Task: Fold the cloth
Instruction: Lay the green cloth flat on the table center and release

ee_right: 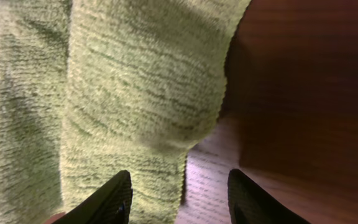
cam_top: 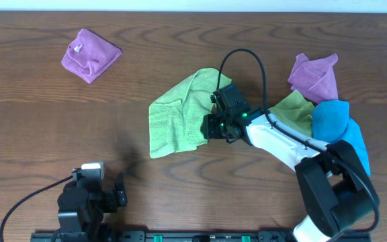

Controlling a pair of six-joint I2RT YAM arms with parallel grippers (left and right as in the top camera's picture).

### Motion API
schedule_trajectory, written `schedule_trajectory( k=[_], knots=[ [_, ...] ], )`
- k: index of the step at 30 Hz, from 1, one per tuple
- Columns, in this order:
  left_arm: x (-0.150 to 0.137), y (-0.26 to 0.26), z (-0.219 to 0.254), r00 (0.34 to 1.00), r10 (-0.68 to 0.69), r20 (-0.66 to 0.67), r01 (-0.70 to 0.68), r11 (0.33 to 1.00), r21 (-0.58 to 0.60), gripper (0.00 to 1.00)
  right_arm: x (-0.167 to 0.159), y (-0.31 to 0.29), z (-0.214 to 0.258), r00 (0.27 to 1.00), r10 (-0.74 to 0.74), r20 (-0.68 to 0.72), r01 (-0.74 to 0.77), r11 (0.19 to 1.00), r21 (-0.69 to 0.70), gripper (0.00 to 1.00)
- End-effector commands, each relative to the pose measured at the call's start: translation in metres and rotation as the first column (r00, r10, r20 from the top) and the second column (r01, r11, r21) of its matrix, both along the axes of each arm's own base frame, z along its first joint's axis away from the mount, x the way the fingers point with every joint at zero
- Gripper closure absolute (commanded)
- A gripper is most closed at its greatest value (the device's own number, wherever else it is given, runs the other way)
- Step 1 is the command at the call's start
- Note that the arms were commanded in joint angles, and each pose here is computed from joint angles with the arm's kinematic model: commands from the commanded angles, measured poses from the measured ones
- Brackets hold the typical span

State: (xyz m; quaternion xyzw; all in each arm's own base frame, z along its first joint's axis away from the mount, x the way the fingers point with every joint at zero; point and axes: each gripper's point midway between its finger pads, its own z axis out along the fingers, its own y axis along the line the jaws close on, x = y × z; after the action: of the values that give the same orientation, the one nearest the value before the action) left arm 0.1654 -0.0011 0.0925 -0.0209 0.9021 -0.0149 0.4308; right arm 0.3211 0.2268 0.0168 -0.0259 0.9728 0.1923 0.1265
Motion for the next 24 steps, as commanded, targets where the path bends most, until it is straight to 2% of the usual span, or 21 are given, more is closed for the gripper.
schedule_trajectory(
  k=[1, 24],
  knots=[
    [0.000, -0.002, -0.002, 1.000, -0.004, -0.001, 0.004, 1.000, -0.008, 0.05, 0.004, -0.003, -0.001, 0.999, 0.013, 0.036, -0.012, 0.999, -0.035, 0.50],
    [0.000, -0.002, -0.002, 1.000, -0.004, -0.001, 0.004, 1.000, -0.008, 0.05, 0.015, 0.019, -0.014, 0.998, 0.039, 0.054, -0.042, 0.998, 0.050, 0.58]
  ],
)
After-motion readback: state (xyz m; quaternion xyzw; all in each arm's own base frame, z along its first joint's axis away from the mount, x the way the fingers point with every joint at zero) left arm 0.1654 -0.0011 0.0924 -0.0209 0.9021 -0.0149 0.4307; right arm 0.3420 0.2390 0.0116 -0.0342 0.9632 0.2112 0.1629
